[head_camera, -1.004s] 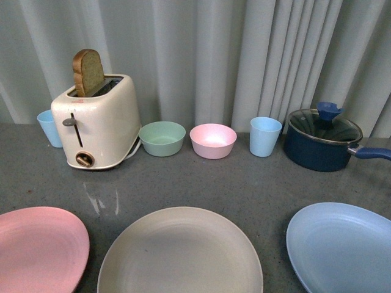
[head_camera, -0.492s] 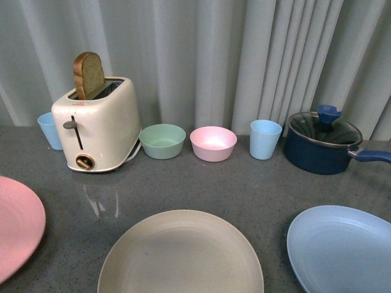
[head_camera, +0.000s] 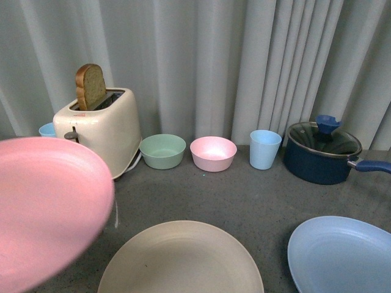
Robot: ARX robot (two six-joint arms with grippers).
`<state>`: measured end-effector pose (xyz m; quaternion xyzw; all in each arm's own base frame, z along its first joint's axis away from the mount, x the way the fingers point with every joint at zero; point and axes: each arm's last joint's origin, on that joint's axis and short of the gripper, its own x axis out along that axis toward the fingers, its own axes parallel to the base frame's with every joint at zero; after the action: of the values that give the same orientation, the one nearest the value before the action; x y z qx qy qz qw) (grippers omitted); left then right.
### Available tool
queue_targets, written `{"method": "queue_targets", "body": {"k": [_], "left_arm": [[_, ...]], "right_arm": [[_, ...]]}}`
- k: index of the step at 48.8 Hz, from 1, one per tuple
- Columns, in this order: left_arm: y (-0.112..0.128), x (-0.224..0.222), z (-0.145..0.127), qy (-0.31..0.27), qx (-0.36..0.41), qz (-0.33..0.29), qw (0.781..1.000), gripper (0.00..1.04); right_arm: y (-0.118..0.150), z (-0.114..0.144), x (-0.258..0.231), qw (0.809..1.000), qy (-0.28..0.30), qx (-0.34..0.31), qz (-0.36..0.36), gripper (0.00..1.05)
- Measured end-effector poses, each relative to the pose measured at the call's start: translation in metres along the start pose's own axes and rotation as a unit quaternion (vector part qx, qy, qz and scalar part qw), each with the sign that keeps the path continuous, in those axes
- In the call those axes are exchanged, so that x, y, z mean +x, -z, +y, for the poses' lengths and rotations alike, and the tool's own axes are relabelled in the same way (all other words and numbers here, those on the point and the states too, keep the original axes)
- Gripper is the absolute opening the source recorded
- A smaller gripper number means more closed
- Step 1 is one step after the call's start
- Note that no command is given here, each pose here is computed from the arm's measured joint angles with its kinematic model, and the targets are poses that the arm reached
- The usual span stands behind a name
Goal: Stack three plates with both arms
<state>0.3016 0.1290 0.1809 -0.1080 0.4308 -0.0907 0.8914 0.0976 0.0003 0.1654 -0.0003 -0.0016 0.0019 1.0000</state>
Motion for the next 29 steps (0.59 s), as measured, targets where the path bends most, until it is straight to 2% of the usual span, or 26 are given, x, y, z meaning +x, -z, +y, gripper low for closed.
{"method": "queue_targets", "body": {"k": [15, 19, 29], "left_arm": [[0.025, 0.062, -0.121, 0.069, 0.074, 0.057, 0.993, 0.04], [0.028, 0.071, -0.139, 0.075, 0.081, 0.061, 0.992, 0.04], [0.038, 0.089, -0.16, 0.072, 0.084, 0.084, 0.99, 0.04]], "right_arm": [[0.0, 0.0, 0.0, 1.0, 0.0, 0.0, 0.0, 0.97], [0.0, 0.0, 0.0, 1.0, 0.0, 0.0, 0.0, 0.97], [0.0, 0.0, 0.0, 1.0, 0.0, 0.0, 0.0, 0.97]]}}
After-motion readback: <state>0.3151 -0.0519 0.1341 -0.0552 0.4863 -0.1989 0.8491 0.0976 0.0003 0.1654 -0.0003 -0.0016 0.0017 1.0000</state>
